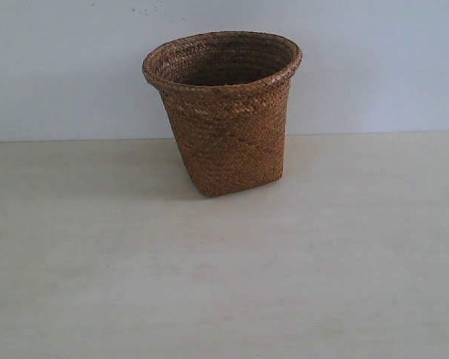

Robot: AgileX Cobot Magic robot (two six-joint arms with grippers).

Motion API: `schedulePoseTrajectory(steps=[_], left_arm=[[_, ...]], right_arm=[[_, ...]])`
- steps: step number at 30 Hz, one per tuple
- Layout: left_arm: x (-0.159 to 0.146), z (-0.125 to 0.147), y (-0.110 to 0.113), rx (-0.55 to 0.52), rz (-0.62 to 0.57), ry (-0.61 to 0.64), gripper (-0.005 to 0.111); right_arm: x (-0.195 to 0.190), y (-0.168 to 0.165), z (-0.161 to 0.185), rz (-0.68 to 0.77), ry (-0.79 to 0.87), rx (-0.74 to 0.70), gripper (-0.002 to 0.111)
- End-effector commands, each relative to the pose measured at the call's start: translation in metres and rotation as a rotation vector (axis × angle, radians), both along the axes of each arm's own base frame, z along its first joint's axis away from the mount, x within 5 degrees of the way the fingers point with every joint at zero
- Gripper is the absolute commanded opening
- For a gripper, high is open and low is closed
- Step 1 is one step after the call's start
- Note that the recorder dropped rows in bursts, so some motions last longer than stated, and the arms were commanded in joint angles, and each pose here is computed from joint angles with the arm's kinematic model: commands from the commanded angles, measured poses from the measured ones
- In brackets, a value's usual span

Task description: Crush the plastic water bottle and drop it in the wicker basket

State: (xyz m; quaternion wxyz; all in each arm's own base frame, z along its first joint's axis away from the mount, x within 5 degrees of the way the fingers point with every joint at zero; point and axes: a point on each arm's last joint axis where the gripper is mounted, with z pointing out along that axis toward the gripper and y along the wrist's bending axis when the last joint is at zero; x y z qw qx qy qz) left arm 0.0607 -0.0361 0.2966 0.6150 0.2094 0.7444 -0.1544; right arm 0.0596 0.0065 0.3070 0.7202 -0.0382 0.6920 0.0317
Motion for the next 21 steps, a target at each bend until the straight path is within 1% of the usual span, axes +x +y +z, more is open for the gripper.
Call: schedulePoseTrajectory(steps=[1, 10, 15, 21], left_arm=[[-0.001, 0.0, 0.0, -0.024, 0.002, -0.007, 0.004], [0.0, 0.001, 0.0, -0.026, 0.003, -0.012, 0.004], [0.001, -0.002, 0.001, 0.015, 0.012, -0.026, 0.004], [0.008, -0.023, 0.002, 0.015, 0.049, -0.065, 0.004]], right_arm=[[0.0, 0.0, -0.002, -0.003, 0.001, 0.004, 0.0], [0.0, 0.0, -0.002, -0.003, 0.001, 0.004, 0.0], [0.0, 0.0, -0.002, -0.003, 0.001, 0.004, 0.0], [0.0, 0.0, -0.002, -0.003, 0.001, 0.004, 0.0]])
